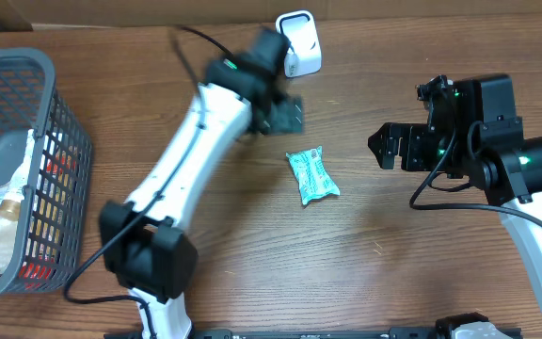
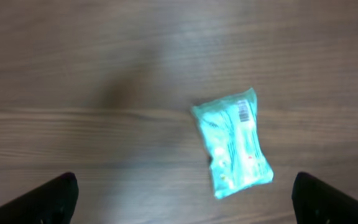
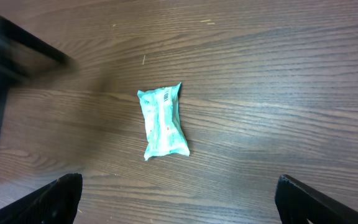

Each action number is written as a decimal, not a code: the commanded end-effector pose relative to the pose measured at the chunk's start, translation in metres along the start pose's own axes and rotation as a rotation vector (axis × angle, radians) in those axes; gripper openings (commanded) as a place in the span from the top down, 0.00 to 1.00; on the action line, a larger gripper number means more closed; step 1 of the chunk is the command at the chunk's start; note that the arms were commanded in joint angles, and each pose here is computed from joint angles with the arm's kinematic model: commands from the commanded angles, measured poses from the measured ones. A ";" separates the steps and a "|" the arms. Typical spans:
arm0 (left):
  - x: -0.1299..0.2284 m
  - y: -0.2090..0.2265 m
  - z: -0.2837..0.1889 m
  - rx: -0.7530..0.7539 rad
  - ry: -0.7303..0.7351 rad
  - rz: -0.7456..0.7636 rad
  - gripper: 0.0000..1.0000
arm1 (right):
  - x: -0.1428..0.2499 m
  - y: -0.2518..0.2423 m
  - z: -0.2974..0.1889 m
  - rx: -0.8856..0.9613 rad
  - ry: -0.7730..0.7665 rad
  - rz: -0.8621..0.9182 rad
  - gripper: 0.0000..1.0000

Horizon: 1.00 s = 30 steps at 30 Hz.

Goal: Scan the item barcode
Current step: 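Return the left gripper into the basket and grasp the white Pantene tube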

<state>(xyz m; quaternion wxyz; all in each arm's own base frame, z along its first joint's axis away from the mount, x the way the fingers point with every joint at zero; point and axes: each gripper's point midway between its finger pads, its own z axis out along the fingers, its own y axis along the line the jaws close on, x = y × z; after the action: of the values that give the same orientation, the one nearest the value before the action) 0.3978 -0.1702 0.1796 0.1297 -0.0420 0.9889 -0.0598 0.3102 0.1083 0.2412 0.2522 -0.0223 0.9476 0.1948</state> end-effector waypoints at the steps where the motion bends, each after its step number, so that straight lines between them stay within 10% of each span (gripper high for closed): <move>1: -0.047 0.049 -0.087 -0.032 -0.197 -0.070 0.00 | -0.007 0.003 -0.005 0.000 -0.024 -0.015 0.00; 7: -0.047 0.170 -0.169 -0.197 -0.281 -0.298 0.00 | -0.004 0.003 -0.005 0.004 -0.011 -0.011 0.00; 18: 0.010 0.352 -0.181 -0.236 -0.197 -0.772 0.00 | 0.000 0.002 -0.005 0.007 0.005 -0.006 0.00; 30: 0.040 0.426 -0.117 -0.091 -0.158 -0.996 0.00 | 0.000 0.002 -0.005 0.007 0.005 -0.006 0.00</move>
<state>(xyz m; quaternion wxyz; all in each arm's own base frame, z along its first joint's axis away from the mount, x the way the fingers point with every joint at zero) 0.2941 0.2735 0.2523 0.1783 -0.5313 0.8280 -0.0195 0.3040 0.1071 0.2371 0.2374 -0.0200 0.9520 0.1923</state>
